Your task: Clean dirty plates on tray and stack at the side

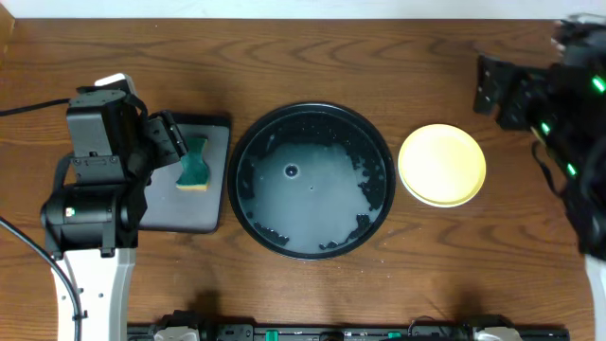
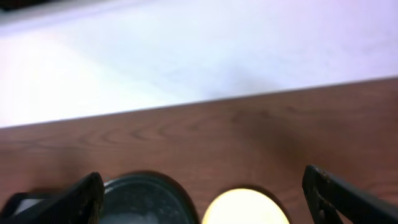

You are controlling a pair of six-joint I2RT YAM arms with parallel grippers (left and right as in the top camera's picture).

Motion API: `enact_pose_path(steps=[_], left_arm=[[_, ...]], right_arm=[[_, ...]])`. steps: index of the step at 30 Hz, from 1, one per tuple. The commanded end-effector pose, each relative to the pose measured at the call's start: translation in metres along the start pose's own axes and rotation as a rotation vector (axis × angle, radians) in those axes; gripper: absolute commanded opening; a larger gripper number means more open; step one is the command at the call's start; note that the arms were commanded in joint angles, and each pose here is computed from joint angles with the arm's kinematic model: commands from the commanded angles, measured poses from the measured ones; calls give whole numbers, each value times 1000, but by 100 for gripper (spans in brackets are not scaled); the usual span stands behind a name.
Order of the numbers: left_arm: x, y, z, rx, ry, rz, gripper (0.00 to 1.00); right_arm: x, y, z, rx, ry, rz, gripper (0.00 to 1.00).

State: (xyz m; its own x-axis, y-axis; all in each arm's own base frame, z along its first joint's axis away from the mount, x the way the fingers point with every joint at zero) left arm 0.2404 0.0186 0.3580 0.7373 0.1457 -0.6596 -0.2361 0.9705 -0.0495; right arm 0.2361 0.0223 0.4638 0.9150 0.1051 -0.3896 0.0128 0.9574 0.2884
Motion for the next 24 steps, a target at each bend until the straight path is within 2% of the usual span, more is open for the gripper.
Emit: enact_pose_path(steps=[1,4,8,10,13,17,24], left_arm=[[-2,1,2,-18,-9,8,74],[-1,1,2,-17,-5,9,74],[1,1,2,-17,0,10,74],[1,1,1,-17,2,10,75],[2,1,1,-16,3,11,74],[2,1,0,-16,4,11,74],[2,1,0,-16,4,11,75]], right_arm=[[-25,6,3,5,-41,58,99],[-42,4,-1,3,-47,50,99],[-62,-7,-19,-24,12,-49,99],[-62,-17,-31,-34,50,-144,99],[-57,-27,-56,-114,67,-174,99],[-46,-39,-91,-170,-17,-151,99],[-23,-66,-174,-154,-297,-37,99]])
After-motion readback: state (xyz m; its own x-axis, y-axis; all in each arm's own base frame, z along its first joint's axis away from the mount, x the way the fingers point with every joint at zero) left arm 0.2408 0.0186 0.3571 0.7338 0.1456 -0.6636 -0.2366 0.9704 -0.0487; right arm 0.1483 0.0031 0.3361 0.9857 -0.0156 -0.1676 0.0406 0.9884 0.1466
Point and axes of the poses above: each gripper's point midway between its finger pads, its own x axis out along the fingers, its own y axis along the line the jaws close on, z = x × y, the point moved 10 cm from there along -x, back along the fingers, and after that the axes turned 5 degrees about x, right-handed, at the moved point
